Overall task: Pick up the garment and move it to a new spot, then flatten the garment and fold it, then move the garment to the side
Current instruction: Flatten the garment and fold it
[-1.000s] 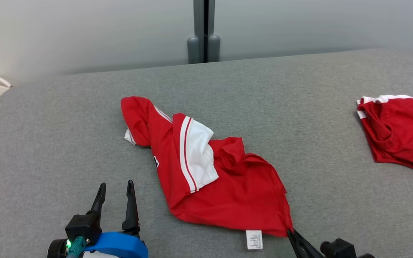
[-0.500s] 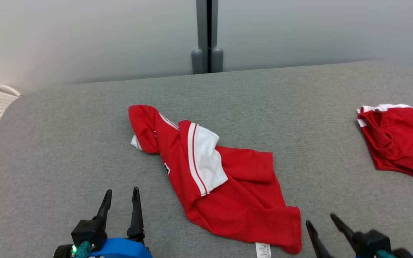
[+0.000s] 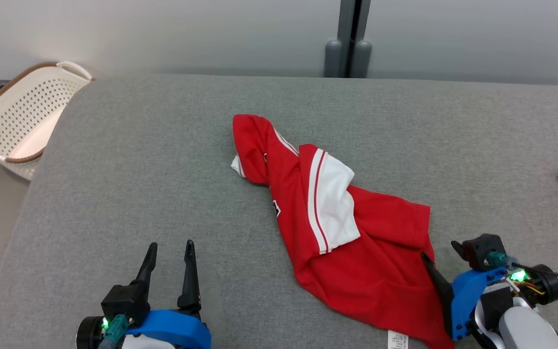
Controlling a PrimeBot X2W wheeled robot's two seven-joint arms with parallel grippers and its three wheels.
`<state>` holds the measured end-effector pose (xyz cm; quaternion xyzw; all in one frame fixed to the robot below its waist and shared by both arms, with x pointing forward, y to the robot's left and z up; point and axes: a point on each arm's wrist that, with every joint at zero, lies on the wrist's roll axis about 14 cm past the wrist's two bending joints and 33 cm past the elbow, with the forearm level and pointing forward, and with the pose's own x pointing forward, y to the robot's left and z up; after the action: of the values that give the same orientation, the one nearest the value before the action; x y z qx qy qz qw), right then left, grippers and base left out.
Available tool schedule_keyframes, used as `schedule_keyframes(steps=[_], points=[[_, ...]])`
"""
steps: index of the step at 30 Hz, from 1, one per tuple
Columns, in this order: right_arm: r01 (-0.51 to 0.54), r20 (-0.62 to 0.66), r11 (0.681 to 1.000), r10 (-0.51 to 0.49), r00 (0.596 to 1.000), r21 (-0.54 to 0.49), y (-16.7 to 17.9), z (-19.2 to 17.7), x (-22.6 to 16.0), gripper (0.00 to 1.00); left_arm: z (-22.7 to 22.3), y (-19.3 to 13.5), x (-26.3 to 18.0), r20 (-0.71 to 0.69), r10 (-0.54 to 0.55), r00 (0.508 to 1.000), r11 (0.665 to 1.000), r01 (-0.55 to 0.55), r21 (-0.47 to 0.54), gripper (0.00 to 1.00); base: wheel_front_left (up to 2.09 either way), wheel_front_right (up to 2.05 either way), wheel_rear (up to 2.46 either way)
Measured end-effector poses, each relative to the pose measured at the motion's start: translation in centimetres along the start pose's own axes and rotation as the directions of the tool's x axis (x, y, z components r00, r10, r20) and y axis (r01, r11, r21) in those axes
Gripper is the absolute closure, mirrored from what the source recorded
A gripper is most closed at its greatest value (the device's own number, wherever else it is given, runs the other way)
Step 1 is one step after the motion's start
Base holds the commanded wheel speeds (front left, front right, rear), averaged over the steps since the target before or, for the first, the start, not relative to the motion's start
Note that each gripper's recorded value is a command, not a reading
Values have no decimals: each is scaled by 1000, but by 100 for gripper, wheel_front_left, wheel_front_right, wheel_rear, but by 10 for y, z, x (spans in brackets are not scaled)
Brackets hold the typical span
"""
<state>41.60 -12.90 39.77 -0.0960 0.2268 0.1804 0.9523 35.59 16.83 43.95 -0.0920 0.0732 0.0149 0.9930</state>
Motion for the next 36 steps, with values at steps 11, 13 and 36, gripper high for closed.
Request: schedule_keyframes(steps=[11,13,36], points=[[-68,-114,996,61,992,-60,5,-5,51,0,-5,26,-7,-16,87,996,996,-87,0,0,0,0,0],[-78,-122,994,69,990,-70,7,-4,56,4,-5,27,-7,-17,91,996,996,-91,-1,0,0,0,0],[149,78,961,-135,988,-232,-110,95,105,100,-10,37,3,-35,123,992,992,-123,5,0,0,0,0]])
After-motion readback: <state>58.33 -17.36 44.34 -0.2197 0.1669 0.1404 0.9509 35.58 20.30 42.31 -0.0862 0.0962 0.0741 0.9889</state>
